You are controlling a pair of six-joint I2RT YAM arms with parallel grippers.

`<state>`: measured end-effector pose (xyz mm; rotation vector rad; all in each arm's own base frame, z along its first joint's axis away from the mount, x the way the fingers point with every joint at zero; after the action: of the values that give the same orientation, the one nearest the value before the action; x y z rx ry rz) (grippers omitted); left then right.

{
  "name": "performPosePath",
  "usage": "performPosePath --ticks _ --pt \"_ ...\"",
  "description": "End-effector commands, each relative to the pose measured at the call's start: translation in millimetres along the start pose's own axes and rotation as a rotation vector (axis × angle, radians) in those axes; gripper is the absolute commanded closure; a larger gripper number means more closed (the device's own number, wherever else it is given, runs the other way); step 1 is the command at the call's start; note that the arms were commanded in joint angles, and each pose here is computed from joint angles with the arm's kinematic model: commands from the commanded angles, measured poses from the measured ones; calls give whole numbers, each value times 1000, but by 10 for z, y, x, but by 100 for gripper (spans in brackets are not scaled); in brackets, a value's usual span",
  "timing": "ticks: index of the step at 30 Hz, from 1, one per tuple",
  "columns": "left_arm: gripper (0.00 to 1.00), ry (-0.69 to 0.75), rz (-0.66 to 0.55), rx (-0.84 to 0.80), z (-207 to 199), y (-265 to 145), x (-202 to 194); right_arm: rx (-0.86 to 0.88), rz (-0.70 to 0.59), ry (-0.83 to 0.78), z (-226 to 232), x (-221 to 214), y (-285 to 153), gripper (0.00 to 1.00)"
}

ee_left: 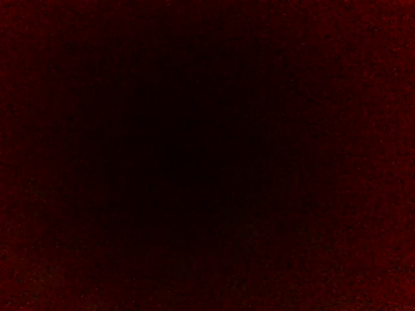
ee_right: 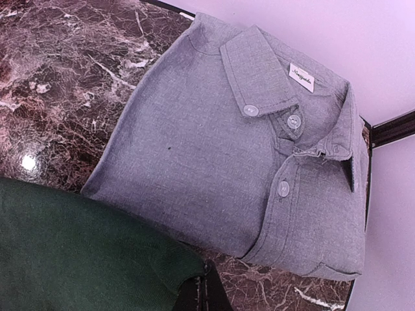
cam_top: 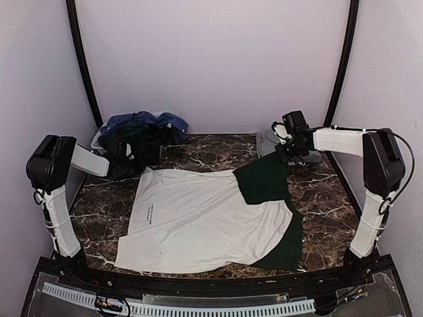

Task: Fold and stack the mixed laundry pile
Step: Pick up the flattened T-shirt from the center of the board, then fold the flattened T-shirt at the center of the board.

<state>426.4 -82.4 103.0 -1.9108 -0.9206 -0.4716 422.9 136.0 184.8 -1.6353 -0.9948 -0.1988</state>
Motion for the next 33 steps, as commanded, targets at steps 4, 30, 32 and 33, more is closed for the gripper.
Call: performPosePath --ticks 4,30,32,33 --pt "100 19 -71 -44 -164 -330 153 -22 -43 17 -70 126 -89 100" --pt "100 161 -137 -10 -228 -1276 48 156 -117 182 -32 -75 -912 100" --pt "100 148 -123 -7 -211 -1360 -12 191 -122 205 26 -131 -1017 100" --pt "100 145 -124 -9 -219 -1427 -22 201 -120 208 63 -167 -1058 100"
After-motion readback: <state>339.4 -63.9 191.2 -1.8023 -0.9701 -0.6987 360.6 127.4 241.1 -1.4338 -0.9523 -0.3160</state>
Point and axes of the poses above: each gripper's point midway between its finger pads, its own y axis out along the fingers, its own z axis along the line the jaws close on, x = y × z, the point moved 9 cm from there along -y, back along the fingers, and after that the axes turned 3 degrees about -y, right-handed, at the moved point
